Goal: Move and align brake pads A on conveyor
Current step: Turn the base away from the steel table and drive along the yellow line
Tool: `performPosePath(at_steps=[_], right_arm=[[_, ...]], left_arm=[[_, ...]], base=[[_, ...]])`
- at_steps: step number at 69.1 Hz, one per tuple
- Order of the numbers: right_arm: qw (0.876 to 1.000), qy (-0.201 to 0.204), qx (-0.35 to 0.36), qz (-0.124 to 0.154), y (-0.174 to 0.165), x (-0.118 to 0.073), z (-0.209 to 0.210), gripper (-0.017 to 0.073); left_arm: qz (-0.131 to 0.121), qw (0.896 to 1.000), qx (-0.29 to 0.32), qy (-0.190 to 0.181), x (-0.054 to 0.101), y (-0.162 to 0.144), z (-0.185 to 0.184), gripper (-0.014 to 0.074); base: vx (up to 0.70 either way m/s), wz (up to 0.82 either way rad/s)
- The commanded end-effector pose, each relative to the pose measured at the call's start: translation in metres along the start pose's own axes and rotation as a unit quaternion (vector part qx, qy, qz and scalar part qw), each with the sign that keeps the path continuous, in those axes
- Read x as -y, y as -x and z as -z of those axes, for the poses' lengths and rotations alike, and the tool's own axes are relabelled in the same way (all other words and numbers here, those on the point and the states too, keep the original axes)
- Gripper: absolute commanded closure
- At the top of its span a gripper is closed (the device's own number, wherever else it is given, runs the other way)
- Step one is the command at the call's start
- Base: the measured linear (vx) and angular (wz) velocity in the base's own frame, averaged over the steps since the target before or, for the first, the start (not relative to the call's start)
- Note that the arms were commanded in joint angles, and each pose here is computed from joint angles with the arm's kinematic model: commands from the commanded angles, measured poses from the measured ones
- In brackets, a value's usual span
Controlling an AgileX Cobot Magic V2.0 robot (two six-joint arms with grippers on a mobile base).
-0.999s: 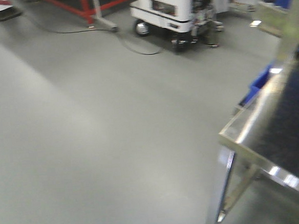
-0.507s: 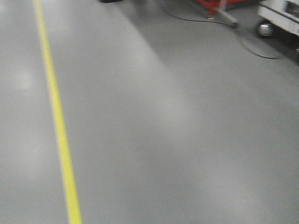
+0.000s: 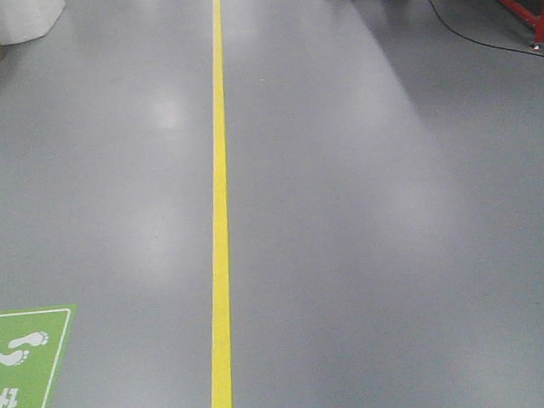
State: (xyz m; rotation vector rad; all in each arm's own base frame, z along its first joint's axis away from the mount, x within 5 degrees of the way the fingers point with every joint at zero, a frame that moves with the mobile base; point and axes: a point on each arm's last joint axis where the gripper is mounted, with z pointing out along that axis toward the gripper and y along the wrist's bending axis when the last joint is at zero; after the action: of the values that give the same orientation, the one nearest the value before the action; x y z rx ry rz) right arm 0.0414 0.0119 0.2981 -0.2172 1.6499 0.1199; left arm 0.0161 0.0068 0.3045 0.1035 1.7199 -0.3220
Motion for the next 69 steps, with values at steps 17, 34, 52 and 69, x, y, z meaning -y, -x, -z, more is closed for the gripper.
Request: performPosePath(at_steps=[17, 34, 52, 69], right_arm=[[0.998, -0.012, 0.058, 0.005, 0.0169, 0.0022, 0.0024, 0.0561], [0.998, -0.012, 0.058, 0.005, 0.0169, 0.0022, 0.0024, 0.0561], [0.998, -0.012, 0.057, 0.005, 0.0167, 0.0021, 0.0024, 0.0561], [0.998, -0.012, 0.056, 0.005, 0.0166, 0.0021, 0.0024, 0.0561]], left_arm=[[-0.001, 0.999, 0.051, -0.017, 0.0038, 0.0154, 0.0021, 0.0599], [-0.001, 0.999, 0.051, -0.017, 0.0038, 0.0154, 0.0021, 0.0599], [-0.001, 0.999, 0.051, -0.017, 0.0038, 0.0154, 0.0021, 0.0599], [-0.001, 0.999, 0.051, -0.017, 0.0038, 0.0154, 0.0021, 0.0599]], base=[[0.13, 0.14], [0.27, 0.09], [0.44, -0.04], [0.57, -0.08]])
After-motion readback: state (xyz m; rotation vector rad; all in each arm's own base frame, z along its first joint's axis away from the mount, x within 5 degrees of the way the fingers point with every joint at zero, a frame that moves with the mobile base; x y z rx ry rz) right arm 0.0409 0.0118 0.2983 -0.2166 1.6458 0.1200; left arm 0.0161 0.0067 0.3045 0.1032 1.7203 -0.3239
